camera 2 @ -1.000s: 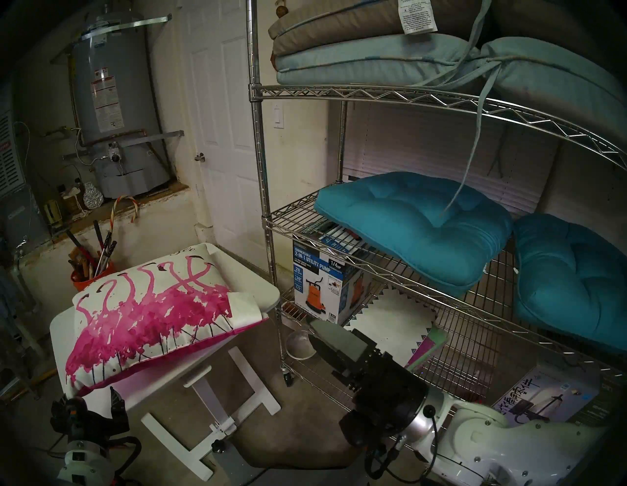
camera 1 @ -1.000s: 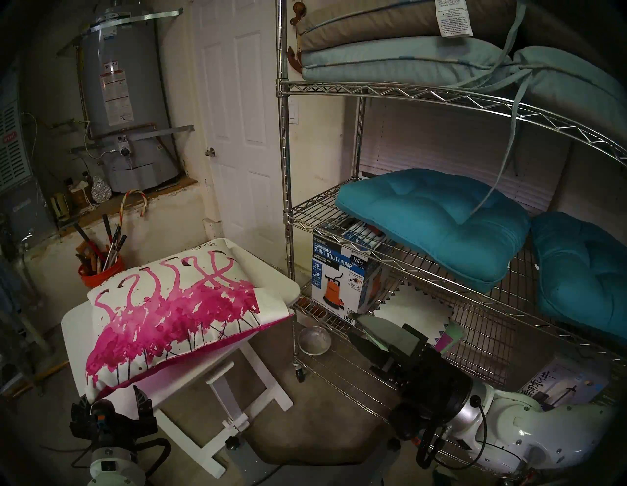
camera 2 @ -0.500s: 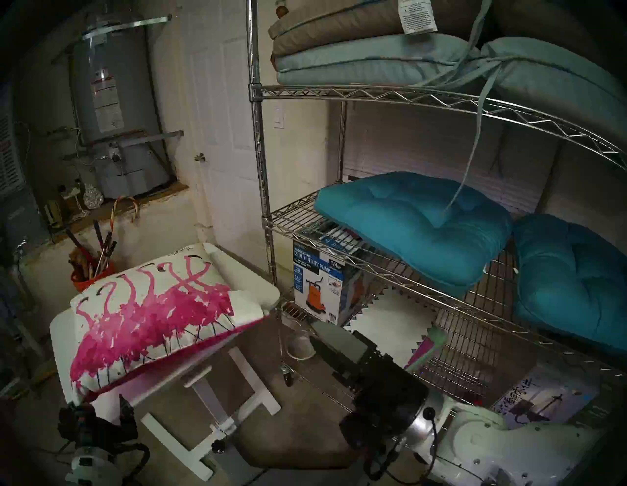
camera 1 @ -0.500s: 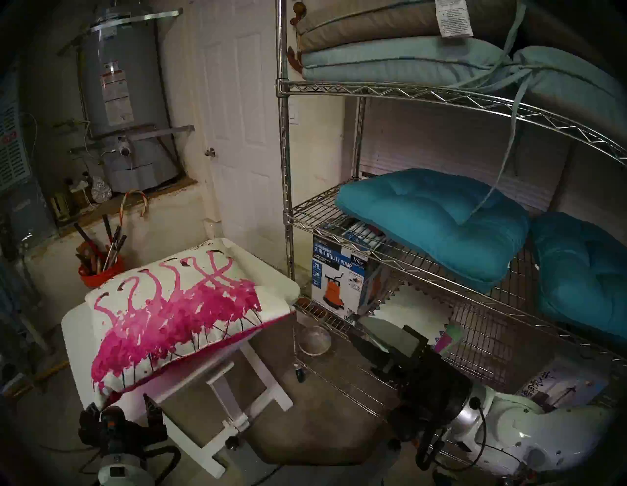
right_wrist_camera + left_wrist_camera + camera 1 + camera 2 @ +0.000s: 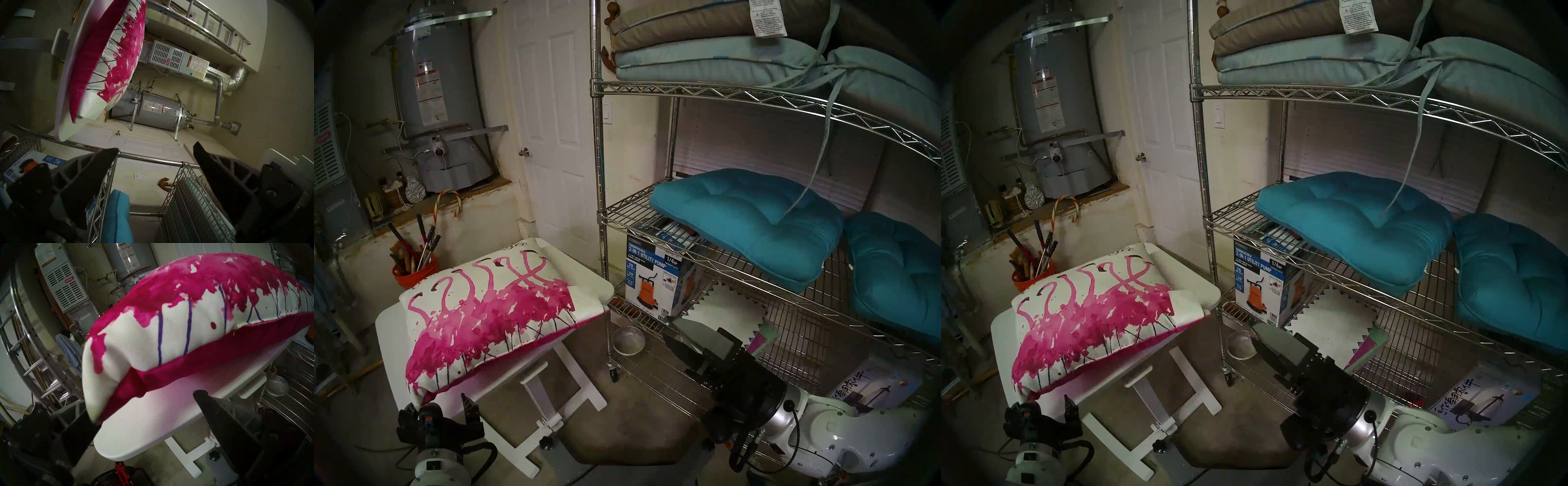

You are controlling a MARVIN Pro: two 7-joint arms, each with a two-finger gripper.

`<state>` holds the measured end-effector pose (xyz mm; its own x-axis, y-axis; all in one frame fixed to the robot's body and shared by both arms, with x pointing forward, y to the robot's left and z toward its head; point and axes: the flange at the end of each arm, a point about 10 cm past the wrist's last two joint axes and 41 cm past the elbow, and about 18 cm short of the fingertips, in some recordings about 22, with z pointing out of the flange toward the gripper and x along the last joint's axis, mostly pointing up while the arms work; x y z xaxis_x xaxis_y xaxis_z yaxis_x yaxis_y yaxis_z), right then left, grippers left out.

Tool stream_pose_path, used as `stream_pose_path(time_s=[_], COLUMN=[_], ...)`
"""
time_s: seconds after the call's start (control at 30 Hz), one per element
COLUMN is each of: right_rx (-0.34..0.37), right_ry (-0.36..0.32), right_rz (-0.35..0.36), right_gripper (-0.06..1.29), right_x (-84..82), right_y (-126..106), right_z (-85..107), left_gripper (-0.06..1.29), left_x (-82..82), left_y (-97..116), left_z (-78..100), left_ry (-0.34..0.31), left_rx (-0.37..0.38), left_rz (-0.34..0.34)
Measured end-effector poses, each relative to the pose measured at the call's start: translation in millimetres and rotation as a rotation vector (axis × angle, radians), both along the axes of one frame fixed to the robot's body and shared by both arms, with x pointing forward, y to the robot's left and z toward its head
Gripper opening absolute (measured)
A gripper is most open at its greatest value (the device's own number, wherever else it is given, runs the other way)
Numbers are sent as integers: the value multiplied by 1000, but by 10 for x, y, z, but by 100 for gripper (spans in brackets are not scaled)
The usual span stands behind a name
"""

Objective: Take cushion off the shelf

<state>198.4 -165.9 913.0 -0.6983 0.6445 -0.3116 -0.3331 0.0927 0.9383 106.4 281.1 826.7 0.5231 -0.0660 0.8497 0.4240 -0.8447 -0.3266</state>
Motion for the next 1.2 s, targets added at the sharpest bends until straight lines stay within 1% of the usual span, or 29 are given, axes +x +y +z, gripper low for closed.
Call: stream_pose_path(time_s=[0.17,0.3,0.73,0.87,1.03,1.07,1.13,1.2], right_rx=[-6,-9,-22,-24,-26,-26,-26,-25], right_ry=[0,-1,-2,-1,-1,-2,-2,-1], right_rz=[-2,-3,0,2,1,0,-1,-4], right_gripper=[124,124,124,124,124,124,124,124], right_x=[-20,-32,-68,-77,-83,-84,-84,-84], right_y=[-8,-11,-27,-27,-33,-36,-40,-46], right_z=[0,6,25,25,27,28,28,28], left_gripper=[127,127,127,127,127,127,127,127], left_x=[-19,-30,-50,-42,30,68,107,175], left_y=[-64,-100,-206,-244,-385,-447,-502,-587], left_z=[-182,-282,-584,-640,-625,-600,-575,-533], left_ry=[37,49,71,68,32,13,-5,-34], left_rx=[3,8,27,39,78,93,105,125], left_rz=[-25,-37,-56,-70,-135,-165,-192,-240])
